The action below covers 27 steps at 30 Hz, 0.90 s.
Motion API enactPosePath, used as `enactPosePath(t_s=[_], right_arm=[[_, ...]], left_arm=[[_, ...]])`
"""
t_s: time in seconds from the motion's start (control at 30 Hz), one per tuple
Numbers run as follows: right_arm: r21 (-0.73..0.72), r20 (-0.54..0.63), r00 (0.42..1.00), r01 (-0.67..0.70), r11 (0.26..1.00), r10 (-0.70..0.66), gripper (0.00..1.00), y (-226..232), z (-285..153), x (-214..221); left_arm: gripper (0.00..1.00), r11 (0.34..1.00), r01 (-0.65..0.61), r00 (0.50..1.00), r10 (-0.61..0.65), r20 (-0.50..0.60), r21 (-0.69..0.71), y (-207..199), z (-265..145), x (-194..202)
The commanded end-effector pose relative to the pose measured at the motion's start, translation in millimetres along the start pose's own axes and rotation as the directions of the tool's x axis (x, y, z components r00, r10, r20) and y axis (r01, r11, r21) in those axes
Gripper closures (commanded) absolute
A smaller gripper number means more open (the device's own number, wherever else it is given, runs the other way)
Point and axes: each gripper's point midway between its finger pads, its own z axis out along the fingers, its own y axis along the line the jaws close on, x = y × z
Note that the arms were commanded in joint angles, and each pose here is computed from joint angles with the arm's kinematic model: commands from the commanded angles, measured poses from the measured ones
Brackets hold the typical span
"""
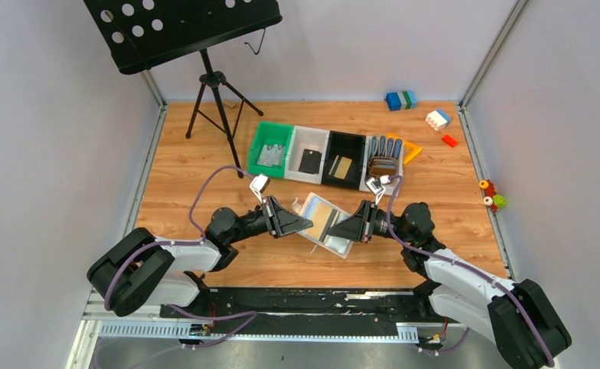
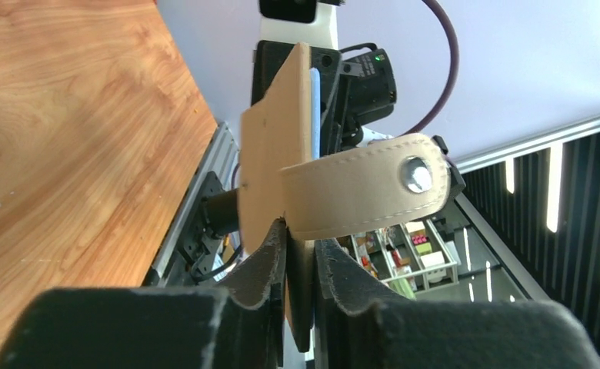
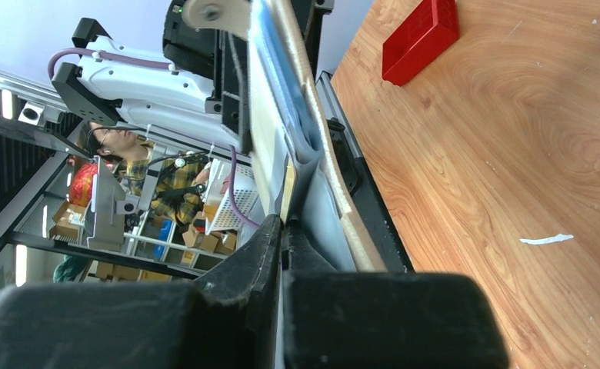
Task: Take the credit cards out of the card holder
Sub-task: Remove the credit card from the card holder.
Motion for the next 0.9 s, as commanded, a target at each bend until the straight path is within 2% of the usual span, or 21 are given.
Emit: enactPosePath(t_s=[0.0,0.33,0.87], right_arm=[[0.017,0.003,1.000,0.022,1.000,-0.022,1.00,-6,0,0],[0.041,-0.003,1.000,0.015,0.999,-0.015,1.00,-16,-3,5],[0.066,0.006,1.000,0.023,0.998,-0.024,1.00,-21,-11,8]], left_arm=[[0.88,0.991,-0.049,0.998,0.044,0.046,0.122,-31,0,-10],[1.00,0.987,-0.043,0.996,0.030,0.083,0.152,-34,-5,-15],[1.00,0.994,-0.041,0.994,0.031,0.103,0.100,-21,-8,-18]])
